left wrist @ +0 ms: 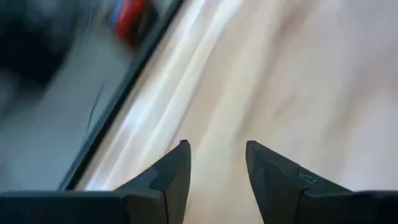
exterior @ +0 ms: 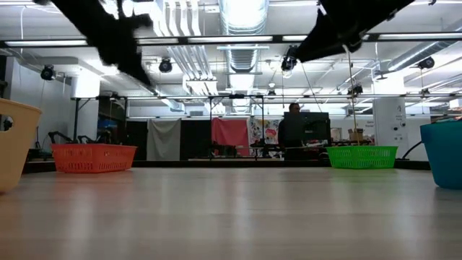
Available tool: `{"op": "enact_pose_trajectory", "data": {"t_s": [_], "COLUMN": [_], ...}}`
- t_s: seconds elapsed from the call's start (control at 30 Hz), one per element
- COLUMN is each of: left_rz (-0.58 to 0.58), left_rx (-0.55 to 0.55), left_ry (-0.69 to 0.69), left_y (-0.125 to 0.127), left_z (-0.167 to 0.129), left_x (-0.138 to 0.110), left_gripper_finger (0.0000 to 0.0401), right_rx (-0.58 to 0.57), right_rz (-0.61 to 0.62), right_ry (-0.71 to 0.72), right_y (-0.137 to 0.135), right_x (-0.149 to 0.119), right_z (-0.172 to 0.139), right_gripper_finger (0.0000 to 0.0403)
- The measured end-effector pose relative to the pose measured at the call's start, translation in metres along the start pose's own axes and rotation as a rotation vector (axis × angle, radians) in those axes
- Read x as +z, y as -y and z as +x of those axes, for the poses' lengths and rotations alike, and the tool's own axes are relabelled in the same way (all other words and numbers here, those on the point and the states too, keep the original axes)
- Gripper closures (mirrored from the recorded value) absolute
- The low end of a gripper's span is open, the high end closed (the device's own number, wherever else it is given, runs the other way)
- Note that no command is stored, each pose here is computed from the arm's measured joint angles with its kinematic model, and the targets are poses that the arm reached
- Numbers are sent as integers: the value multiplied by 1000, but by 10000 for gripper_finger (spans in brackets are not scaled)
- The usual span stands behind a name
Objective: Sort rubber bands into baskets
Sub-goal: Return to Home Position
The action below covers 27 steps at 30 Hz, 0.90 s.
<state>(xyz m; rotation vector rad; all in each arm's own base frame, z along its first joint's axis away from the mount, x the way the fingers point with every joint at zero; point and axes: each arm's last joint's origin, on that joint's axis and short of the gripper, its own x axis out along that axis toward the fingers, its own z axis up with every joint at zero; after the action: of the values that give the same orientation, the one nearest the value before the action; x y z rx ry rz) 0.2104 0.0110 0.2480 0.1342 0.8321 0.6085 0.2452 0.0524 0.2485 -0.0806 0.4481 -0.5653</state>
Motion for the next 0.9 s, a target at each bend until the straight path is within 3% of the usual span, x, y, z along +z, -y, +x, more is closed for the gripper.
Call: {"op": "enact_pose_trajectory", "data": {"t_s": [0.17,0.3,0.4,0.5,0.63,0.77,0.9], "left_rz": [-13,255,371,272,223,118,61], "left_rx": [-259,-329,-319,-340,-559,-531,-588], "left_ry": [383,598,650,697,896,992,1011], "left_y": [39,55,48,18,-14,-38,-52], "left_z": [-51,-82,-90,-85,-75,-60,-55], "left_x": [11,17,13,9,-12,-35,-57], "left_gripper_finger": [264,264,264,264,264,264,264], "right_rx": [81,114,321,556,571,614,618], "right_rz": [-41,-1,-144,-220,-184,-191,-161], "right_ry": [56,133,246,335,378,435,477], "right_y": [-1,-3,0,20,56,70,80], "right_x": [11,23,35,45,46,37,17], "right_z": [0,-1,6,15,22,11,-7], "right_gripper_finger": [204,204,204,204,204,204,204]}}
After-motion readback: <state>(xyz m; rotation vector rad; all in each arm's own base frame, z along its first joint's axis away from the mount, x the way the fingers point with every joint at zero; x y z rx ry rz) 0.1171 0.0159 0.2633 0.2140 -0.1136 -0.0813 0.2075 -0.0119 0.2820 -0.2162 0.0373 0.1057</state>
